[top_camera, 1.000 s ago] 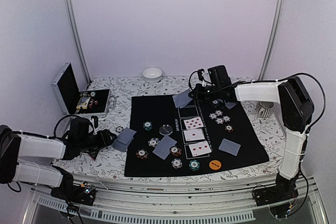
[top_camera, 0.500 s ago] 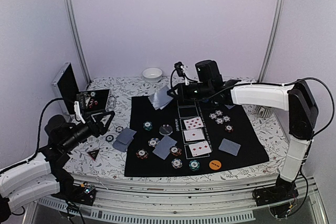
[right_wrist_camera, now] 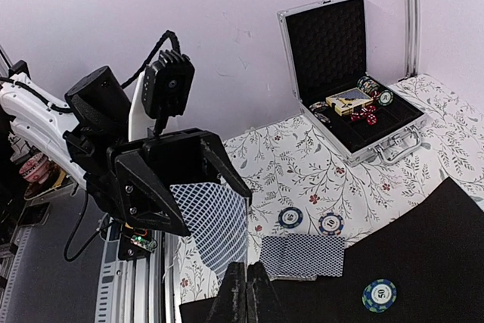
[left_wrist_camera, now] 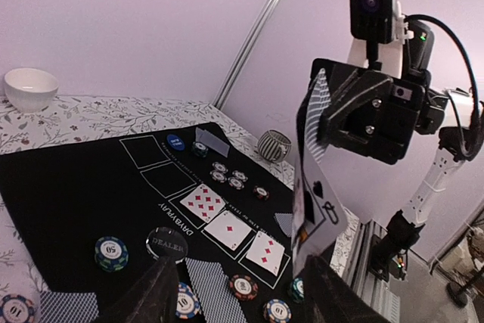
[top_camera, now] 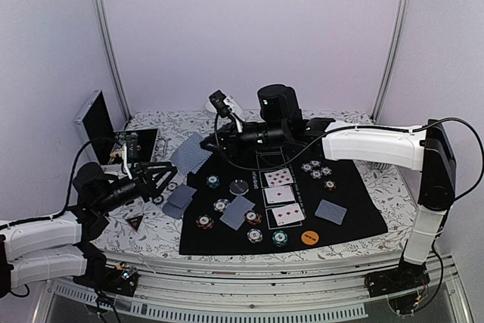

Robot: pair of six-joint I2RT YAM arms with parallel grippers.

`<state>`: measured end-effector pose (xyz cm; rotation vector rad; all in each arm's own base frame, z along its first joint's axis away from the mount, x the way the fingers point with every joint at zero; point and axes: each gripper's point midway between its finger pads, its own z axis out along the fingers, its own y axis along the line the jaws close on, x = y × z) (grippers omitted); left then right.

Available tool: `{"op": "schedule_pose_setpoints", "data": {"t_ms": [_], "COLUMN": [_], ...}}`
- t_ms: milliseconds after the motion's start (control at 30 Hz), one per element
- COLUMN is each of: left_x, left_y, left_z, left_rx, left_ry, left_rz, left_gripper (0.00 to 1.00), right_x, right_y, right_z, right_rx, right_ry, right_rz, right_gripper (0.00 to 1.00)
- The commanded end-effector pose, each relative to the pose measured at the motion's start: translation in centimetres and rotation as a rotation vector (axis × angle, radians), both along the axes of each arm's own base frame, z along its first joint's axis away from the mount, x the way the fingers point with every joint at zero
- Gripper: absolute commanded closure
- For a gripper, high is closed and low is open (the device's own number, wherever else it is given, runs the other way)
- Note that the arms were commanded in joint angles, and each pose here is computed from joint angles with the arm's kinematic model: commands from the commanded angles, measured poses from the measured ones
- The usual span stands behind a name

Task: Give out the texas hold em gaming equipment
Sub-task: Pick up the poker card from the face-down deck piles.

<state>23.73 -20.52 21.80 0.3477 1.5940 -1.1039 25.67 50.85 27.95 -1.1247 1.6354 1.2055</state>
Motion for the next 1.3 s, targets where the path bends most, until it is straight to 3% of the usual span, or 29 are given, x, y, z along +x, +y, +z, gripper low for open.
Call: {"op": "schedule_pose_setpoints", "data": {"t_ms": [0,267,467,733,800,833,1133,1267], "left_x": [-1.3,-2.1,-0.3,-0.2,-0.1,0.0,0.6,-0.6], "left_y": [-1.0,-1.3,-0.7,-1.3,-1.3,-1.3,0.2,-0.5], "left_z": [2.5,2.9,3.3,3.3,3.2,3.2,2.7,3.4], "left_rx": [-0.035,-0.044,-0.03,-0.028,-0.027,-0.028,-0.014,-0.036], "left_ry": [-0.098,-0.127,-0.121,-0.114,-0.11,-0.111,-0.099,-0.131], "left_rz": [-0.09,-0.131,-0.04,-0.067,-0.065,-0.062,0.041,-0.028], "left_gripper": [0.43,0.42,0.7,0.77,0.89,1.0,1.0,1.0], "right_x": [-0.2,0.0,-0.7,-1.0,-1.0,-1.1,1.9,2.5], "right_y": [0.3,0.3,0.7,1.0,1.0,1.0,-1.5,-2.3], "right_z": [1.0,1.2,0.8,0.4,0.4,0.4,-1.1,-1.7], "right_rx": [0.011,0.008,0.001,-0.008,-0.008,-0.007,-0.049,-0.05], "right_ry": [-0.038,-0.053,-0.051,-0.046,-0.045,-0.044,-0.031,0.012], "right_rz": [0.02,0.019,0.056,0.069,0.073,0.076,-0.02,-0.019], "right_gripper": [0.98,0.98,0.98,0.98,0.98,0.98,0.98,0.98]}}
